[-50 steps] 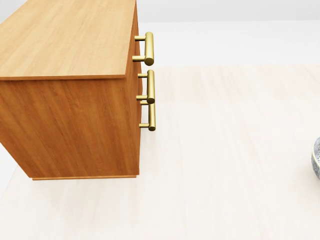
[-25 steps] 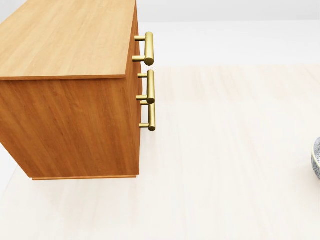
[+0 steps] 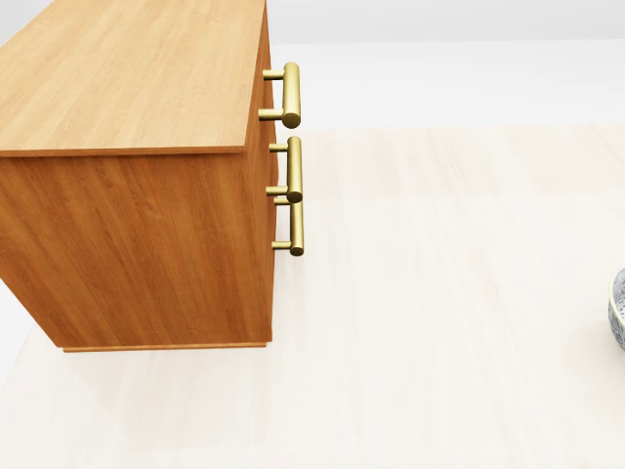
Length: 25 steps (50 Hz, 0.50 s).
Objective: Put the bowl on top of the cabinet.
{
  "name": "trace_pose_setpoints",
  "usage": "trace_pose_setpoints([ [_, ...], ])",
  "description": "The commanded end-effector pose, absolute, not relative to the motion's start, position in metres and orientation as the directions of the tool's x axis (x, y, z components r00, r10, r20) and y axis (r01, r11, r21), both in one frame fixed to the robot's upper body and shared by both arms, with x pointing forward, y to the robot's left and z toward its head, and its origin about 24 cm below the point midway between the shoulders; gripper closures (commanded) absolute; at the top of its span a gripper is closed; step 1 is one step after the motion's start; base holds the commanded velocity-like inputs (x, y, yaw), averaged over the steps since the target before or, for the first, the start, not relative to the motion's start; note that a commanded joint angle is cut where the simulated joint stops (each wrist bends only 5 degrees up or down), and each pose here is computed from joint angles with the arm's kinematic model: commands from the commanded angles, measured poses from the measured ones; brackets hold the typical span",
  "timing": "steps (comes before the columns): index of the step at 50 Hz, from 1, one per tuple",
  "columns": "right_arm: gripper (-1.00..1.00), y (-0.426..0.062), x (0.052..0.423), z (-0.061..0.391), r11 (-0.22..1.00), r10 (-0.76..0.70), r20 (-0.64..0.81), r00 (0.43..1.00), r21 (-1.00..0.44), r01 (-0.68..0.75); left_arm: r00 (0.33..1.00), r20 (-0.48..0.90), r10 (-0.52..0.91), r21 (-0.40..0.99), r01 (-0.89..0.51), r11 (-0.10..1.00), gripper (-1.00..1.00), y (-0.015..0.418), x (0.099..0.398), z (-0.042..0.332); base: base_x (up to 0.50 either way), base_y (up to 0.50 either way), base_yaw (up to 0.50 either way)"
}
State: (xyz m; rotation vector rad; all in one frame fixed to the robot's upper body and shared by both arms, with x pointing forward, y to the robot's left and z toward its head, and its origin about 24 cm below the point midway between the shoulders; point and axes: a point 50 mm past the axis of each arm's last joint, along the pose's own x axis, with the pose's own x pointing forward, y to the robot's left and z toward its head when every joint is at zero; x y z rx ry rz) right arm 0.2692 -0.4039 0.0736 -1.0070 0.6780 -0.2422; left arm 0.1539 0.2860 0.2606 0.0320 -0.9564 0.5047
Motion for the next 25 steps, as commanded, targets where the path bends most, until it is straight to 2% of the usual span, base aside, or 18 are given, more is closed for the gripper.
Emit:
trace_pose_setpoints([
  [1, -1.0, -0.402, 0.271, 0.061, 0.534, -0.485, -0.444, 0.753, -0.832, -0.147, 0.471, 0.787, 0.399, -0.193, -0.427, 0.884, -1.0, 0.286, 0.154, 0.26, 0.0, 0.0, 0.0],
  [25, -1.0, -0.39, 0.287, 0.056, 0.528, -0.475, -0.473, 0.742, -0.828, -0.19, 0.475, 0.785, 0.399, -0.19, -0.427, 0.884, -1.0, 0.286, 0.155, 0.259, 0.0, 0.0, 0.0],
])
